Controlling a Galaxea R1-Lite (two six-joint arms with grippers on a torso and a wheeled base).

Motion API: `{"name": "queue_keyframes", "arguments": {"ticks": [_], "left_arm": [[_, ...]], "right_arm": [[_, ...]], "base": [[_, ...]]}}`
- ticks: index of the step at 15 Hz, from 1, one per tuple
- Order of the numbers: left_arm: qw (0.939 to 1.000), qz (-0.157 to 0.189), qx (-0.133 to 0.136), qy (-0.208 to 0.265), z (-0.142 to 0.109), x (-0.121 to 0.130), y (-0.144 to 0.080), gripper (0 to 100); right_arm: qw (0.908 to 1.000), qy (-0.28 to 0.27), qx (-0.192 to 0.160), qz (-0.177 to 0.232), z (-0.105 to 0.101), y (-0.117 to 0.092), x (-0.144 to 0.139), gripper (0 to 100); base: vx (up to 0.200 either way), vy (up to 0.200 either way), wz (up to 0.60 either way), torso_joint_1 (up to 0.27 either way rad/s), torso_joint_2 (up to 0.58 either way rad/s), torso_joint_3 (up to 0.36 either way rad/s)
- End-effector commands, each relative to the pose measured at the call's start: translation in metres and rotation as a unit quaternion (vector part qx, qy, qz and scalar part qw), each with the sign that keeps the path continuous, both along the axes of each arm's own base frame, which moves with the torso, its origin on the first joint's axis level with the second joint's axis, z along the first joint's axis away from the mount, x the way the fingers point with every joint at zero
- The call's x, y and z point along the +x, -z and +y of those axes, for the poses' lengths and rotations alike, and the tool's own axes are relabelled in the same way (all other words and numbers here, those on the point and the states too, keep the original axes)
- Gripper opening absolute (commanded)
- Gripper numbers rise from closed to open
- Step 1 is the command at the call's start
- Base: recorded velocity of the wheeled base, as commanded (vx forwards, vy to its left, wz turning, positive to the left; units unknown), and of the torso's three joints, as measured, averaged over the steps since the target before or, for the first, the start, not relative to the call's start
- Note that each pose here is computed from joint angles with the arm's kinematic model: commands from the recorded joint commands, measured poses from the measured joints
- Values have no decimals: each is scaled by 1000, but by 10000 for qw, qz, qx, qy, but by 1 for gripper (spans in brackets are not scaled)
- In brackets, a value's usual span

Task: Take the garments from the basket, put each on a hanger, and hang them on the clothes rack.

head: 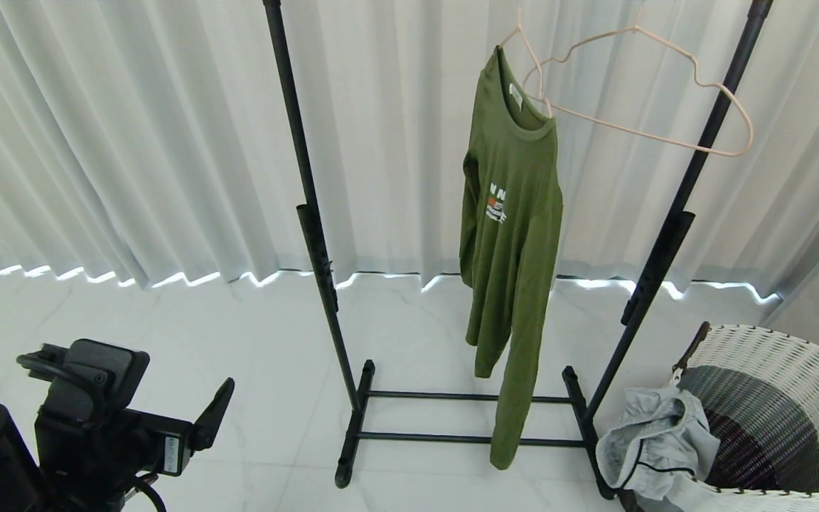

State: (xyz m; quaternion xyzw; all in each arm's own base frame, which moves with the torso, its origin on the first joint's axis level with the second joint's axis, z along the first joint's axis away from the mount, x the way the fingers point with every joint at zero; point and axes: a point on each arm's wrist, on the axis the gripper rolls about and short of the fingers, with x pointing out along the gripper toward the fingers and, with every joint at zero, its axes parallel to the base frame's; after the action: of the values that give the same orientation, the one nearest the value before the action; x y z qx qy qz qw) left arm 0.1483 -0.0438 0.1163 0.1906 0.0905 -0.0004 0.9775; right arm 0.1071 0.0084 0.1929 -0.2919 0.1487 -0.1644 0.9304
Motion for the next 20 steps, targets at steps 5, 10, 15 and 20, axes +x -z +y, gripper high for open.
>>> {"name": "queue_keyframes", "arguments": {"ticks": [5,10,15,20], "left_arm": [[9997,-44,159,-193,2,-1,-1,100],[9993,-221,126,-261,2,-5,-7,100],[9992,-296,156,-238,3,-7,-9,100],[9992,-288,157,-230,2,-7,-9,100]], "right_arm": [[9999,-56,-81,85,0,3,0,100],[9998,-62,-115,127,0,4,0,100],[9998,-62,-119,149,0,5,-1,100],[9996,-196,-84,166,1,6,-1,100]], "base": [[0,0,0,-91,277,185],[0,-80,0,1,2,1],[0,-200,0,-3,3,3],[0,0,0,0,0,0]]}}
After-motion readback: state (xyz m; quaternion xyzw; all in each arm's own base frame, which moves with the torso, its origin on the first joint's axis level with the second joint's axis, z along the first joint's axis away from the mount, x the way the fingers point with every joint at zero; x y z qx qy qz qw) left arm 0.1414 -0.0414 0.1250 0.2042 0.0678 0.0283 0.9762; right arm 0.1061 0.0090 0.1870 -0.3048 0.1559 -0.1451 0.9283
